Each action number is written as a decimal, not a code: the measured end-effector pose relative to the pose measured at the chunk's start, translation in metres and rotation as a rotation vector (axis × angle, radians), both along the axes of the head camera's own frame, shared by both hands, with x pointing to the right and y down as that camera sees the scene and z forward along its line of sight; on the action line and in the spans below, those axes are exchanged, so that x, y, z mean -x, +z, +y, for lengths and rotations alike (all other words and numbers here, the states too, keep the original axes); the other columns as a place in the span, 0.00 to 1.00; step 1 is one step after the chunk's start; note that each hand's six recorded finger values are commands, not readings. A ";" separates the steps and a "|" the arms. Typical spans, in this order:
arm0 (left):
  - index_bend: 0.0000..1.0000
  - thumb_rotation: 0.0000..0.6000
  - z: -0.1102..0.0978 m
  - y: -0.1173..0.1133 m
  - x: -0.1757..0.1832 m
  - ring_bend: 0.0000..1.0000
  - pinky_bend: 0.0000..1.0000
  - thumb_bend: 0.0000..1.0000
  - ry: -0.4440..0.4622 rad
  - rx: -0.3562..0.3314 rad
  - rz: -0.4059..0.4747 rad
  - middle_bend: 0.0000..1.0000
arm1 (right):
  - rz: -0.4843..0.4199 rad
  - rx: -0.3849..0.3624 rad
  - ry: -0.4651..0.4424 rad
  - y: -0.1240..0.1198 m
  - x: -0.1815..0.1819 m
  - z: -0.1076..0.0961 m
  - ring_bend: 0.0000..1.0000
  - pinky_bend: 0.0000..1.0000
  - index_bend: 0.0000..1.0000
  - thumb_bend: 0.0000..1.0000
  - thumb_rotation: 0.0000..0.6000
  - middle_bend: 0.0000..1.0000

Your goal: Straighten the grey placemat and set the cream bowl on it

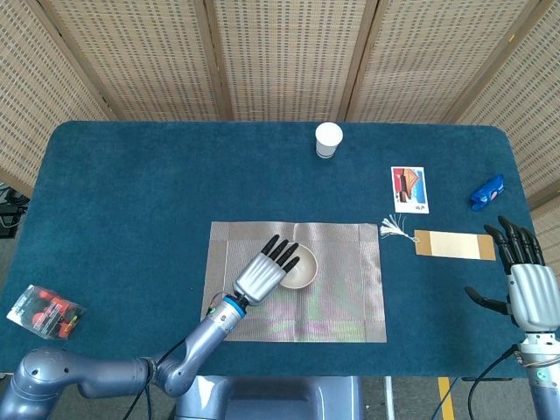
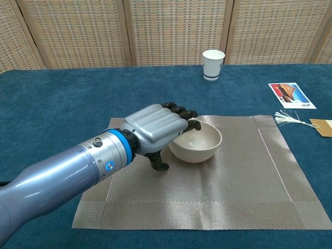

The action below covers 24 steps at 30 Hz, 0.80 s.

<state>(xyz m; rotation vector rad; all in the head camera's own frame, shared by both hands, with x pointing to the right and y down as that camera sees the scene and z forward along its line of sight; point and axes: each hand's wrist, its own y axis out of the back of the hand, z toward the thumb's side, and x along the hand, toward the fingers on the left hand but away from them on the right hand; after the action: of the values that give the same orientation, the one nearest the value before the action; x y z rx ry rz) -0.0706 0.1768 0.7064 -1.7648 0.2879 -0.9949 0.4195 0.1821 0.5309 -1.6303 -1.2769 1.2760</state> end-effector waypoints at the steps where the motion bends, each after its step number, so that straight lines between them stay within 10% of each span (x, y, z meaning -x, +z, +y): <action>1: 0.06 1.00 0.000 -0.001 0.001 0.00 0.00 0.14 -0.003 0.000 0.003 0.00 | 0.001 0.000 -0.002 0.000 0.000 0.000 0.00 0.00 0.14 0.12 1.00 0.00; 10: 0.05 1.00 -0.011 -0.030 0.038 0.00 0.00 0.14 -0.077 -0.031 0.044 0.00 | 0.014 -0.010 -0.011 -0.001 0.004 0.002 0.00 0.00 0.14 0.12 1.00 0.00; 24: 0.00 1.00 -0.031 -0.089 0.240 0.00 0.00 0.14 -0.502 -0.176 -0.040 0.00 | 0.075 0.017 -0.044 0.014 0.014 0.008 0.00 0.00 0.13 0.12 1.00 0.00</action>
<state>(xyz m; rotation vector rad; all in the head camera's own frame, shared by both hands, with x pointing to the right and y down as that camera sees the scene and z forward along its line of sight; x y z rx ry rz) -0.3104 0.1462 0.6170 -1.5389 0.7967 -1.3103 0.4058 0.1905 0.5448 -1.5984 -1.1811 1.3124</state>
